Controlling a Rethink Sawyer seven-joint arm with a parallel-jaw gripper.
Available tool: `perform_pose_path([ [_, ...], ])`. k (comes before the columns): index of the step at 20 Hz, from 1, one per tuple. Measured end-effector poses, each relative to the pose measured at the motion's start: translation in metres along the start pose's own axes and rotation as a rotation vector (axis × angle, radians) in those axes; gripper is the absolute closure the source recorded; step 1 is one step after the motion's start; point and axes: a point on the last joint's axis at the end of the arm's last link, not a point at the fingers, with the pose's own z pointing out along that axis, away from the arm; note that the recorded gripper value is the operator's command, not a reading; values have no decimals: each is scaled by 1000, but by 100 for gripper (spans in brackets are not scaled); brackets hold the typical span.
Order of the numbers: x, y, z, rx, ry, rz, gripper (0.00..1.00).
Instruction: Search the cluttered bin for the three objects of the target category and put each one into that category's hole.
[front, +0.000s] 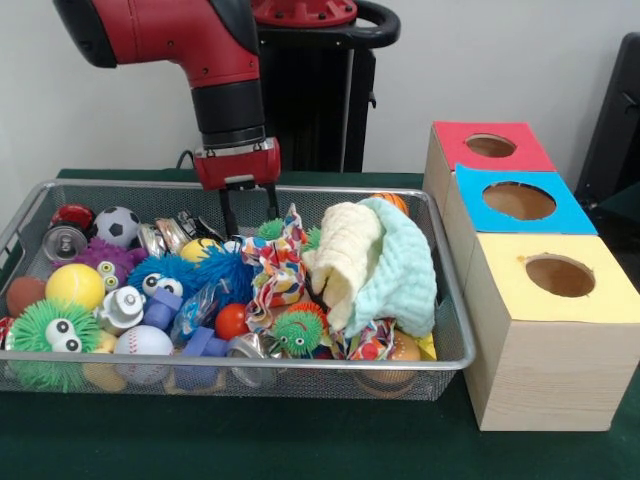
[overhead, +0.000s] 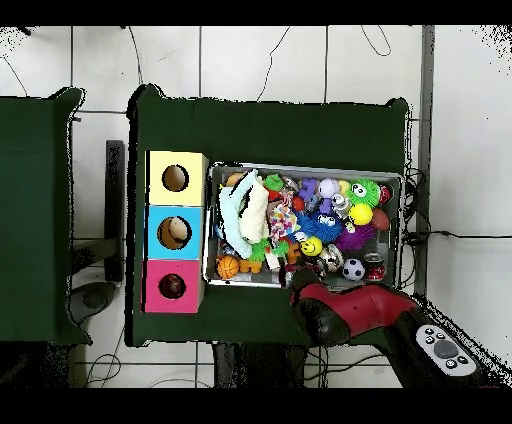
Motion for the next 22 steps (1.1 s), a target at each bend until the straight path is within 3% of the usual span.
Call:
perform_pose_path([
  [22, -17, -31, 13, -86, -156, -21, 0],
])
